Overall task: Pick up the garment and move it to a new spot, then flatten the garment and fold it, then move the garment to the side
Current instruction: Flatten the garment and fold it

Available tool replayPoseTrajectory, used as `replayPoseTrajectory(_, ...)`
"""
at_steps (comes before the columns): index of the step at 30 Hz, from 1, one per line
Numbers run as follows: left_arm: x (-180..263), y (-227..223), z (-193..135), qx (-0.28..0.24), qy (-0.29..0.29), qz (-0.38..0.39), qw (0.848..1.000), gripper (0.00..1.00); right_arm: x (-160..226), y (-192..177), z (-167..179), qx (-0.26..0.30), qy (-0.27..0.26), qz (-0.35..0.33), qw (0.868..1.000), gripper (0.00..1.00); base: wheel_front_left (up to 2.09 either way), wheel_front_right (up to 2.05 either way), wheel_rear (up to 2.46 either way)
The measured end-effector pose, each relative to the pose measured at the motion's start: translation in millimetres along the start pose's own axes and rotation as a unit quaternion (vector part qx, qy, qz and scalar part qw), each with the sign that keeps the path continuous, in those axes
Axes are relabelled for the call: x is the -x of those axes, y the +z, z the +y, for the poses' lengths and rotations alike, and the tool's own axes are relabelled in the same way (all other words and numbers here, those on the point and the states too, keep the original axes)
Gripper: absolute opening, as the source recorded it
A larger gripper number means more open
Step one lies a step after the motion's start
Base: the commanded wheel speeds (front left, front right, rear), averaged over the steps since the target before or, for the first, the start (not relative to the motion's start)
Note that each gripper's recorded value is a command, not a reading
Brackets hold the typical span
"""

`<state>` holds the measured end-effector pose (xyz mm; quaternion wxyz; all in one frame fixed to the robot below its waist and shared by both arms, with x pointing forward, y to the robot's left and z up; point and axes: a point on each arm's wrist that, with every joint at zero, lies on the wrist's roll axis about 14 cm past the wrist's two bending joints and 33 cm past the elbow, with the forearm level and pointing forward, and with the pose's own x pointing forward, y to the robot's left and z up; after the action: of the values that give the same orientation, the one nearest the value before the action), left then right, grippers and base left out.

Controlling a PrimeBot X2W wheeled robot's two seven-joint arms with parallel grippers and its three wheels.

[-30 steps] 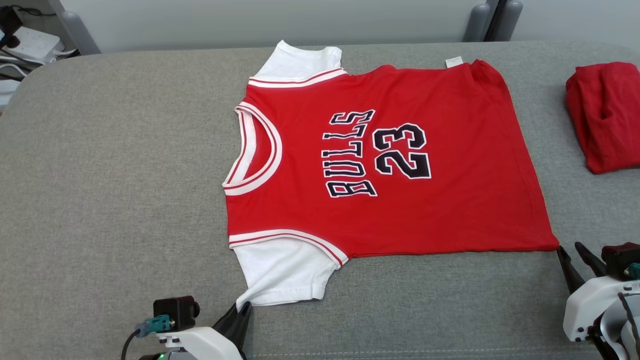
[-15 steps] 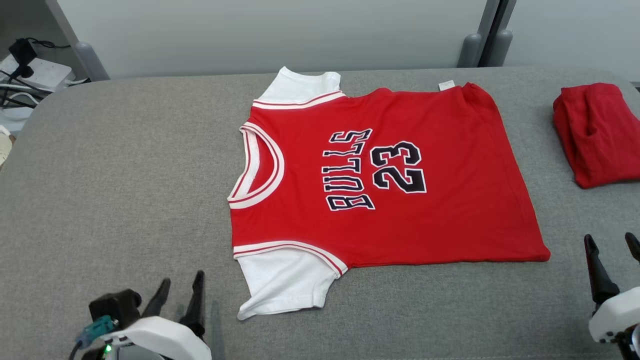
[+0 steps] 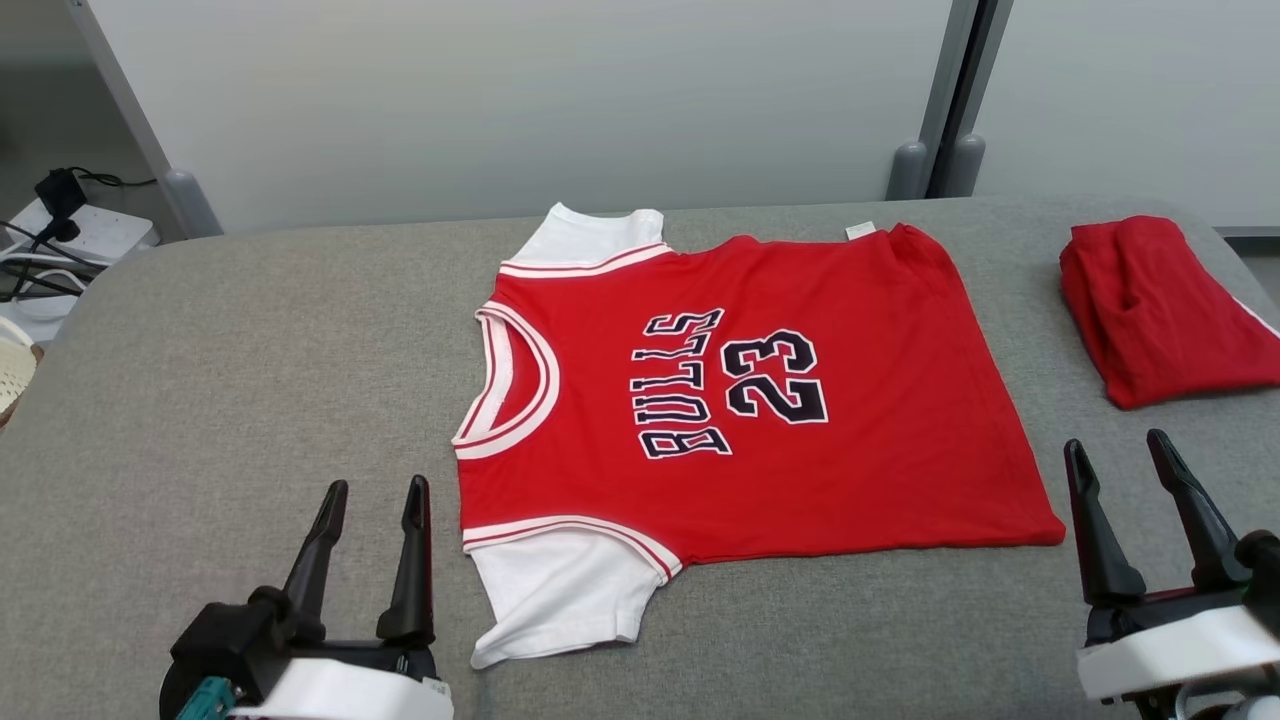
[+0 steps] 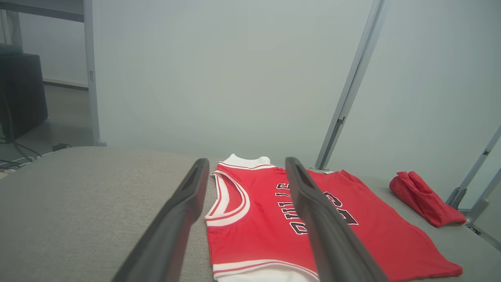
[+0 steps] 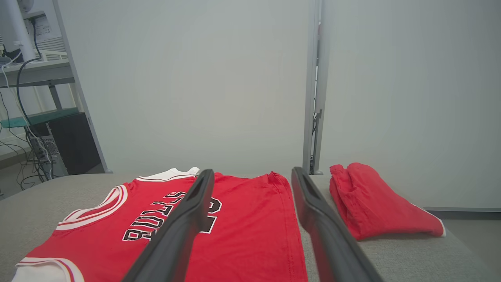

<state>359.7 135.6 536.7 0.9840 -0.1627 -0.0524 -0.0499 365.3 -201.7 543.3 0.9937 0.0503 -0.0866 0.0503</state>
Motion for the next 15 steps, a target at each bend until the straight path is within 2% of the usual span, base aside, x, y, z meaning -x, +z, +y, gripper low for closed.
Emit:
replayPoseTrajectory(4,7,-1,1,-0.045,0.000,-0.009,0.999,1.00,11,6,7,-0.008,0.002,-0.011,1.000,1.00,0.00,0.00,0.00)
replayPoseTrajectory(11,28,-7,7,-0.059,0.009,-0.006,0.998,1.00,35,-3,8,-0.029,-0.013,0.003,0.999,1.00,0.00,0.00,0.00)
replayPoseTrajectory(15,35,-9,6,-0.060,-0.007,-0.002,0.998,1.00,43,-5,8,-0.034,-0.016,0.007,0.999,1.00,0.00,0.00,0.00)
